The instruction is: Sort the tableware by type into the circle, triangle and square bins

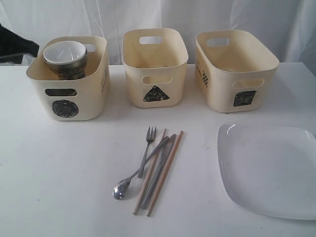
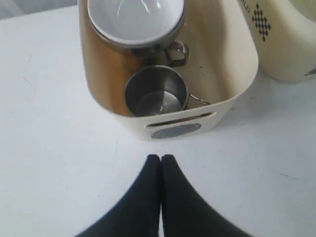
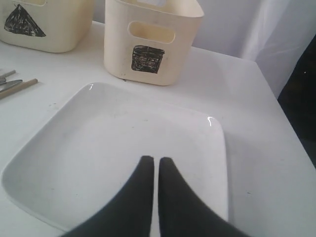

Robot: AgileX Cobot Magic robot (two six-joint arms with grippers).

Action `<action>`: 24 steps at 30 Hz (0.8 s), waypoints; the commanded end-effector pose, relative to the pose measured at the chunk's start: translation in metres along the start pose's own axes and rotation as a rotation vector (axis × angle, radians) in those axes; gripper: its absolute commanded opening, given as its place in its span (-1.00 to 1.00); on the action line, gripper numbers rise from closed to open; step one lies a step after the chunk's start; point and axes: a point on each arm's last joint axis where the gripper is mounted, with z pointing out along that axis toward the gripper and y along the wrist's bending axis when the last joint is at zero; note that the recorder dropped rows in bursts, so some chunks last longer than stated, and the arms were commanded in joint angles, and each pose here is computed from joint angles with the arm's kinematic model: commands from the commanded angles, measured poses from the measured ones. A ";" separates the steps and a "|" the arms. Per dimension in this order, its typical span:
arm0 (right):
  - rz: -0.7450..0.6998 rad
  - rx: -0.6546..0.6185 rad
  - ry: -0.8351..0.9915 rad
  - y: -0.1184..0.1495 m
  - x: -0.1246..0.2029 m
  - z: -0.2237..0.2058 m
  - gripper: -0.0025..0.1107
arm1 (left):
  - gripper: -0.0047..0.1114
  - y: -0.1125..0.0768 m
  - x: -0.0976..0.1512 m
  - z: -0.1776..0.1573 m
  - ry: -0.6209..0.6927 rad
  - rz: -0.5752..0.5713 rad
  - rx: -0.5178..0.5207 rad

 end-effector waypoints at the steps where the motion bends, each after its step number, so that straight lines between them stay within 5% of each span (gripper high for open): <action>1: 0.001 0.006 -0.007 -0.001 -0.001 0.000 -0.93 | -0.91 -0.002 0.018 -0.016 -0.119 -0.121 0.003; 5: 0.001 0.006 -0.007 -0.001 -0.001 0.000 -0.93 | -0.92 -0.002 0.036 -0.061 -0.544 -0.101 0.001; 9: 0.003 0.005 -0.008 -0.001 -0.001 0.000 -0.93 | -0.92 -0.005 0.079 -0.093 -0.707 0.097 -0.070; 13: 0.003 0.005 -0.008 -0.001 -0.001 0.000 -0.93 | -0.92 -0.006 0.134 -0.101 -0.543 0.219 -0.097; 16: 0.003 0.005 -0.008 -0.001 -0.001 0.000 -0.93 | -0.92 -0.009 0.184 -0.081 -0.294 0.049 -0.028; 20: 0.003 0.005 -0.008 -0.001 -0.001 0.000 -0.93 | -0.92 -0.010 0.205 -0.071 -0.129 -0.036 -0.005; 24: 0.003 0.005 -0.008 -0.001 -0.001 0.000 -0.93 | -0.92 -0.010 0.206 -0.071 -0.118 -0.031 -0.007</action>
